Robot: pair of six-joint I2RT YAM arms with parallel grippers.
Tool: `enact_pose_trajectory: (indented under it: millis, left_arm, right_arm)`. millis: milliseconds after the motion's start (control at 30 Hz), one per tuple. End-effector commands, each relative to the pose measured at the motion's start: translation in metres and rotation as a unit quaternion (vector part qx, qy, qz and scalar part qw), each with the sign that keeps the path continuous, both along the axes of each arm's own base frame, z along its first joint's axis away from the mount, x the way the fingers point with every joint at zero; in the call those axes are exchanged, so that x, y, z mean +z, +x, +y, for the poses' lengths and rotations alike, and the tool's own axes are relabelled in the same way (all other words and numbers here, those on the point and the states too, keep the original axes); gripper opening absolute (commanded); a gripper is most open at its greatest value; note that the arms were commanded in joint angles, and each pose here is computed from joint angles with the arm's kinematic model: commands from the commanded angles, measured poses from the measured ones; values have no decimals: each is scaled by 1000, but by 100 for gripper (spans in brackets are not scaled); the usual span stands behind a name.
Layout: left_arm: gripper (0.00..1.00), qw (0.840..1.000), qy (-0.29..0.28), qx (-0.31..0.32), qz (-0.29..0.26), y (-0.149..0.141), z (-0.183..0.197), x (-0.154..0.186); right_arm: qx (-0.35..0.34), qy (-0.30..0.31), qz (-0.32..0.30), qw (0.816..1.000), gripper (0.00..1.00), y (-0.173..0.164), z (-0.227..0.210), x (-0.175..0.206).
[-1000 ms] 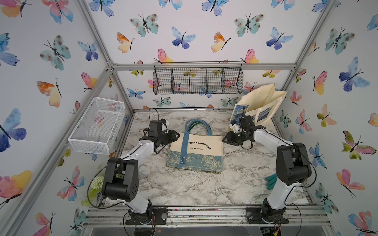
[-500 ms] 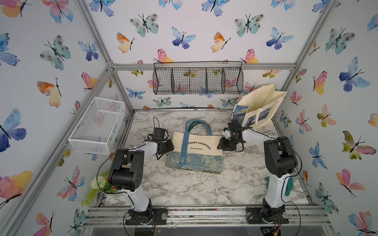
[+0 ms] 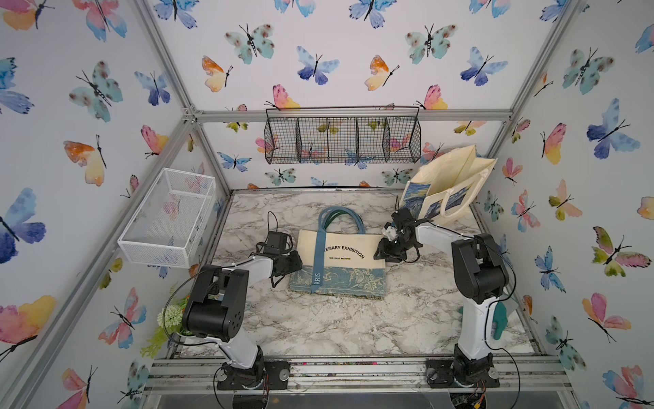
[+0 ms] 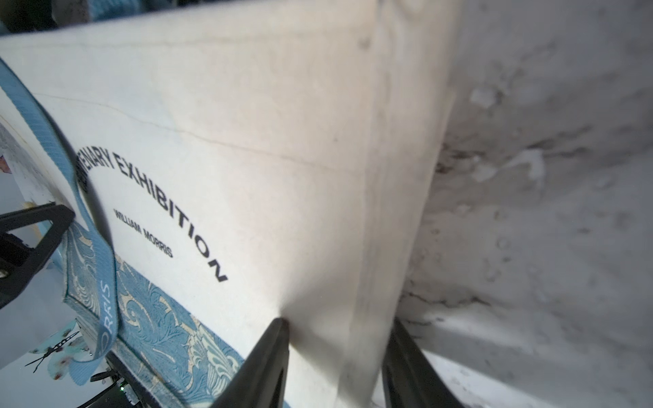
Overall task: Put away the canvas bag
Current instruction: Adjust the canvas bag at the center of the board.
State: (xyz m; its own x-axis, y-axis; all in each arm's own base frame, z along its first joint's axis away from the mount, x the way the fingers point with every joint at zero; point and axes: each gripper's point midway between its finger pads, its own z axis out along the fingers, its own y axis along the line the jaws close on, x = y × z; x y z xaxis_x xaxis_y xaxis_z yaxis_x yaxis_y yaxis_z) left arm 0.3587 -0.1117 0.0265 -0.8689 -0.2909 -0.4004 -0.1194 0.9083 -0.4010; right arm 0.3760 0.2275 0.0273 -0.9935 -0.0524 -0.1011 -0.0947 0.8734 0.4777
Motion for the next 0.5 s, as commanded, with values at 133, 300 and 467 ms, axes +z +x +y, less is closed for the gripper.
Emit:
enact_pose_trajectory:
  millis: [133, 300, 467]
  left_arm:
    - [37, 999, -13, -11, 41, -41, -8, -12]
    - [40, 1000, 1, -7, 28, -32, -5, 0]
    - [44, 999, 41, -6, -19, -9, 4, 47]
  right_arm:
    - [15, -5, 14, 1000, 46, 4, 5, -8]
    - [16, -23, 1, 1000, 46, 7, 0, 2]
    - [20, -53, -51, 997, 46, 23, -9, 43]
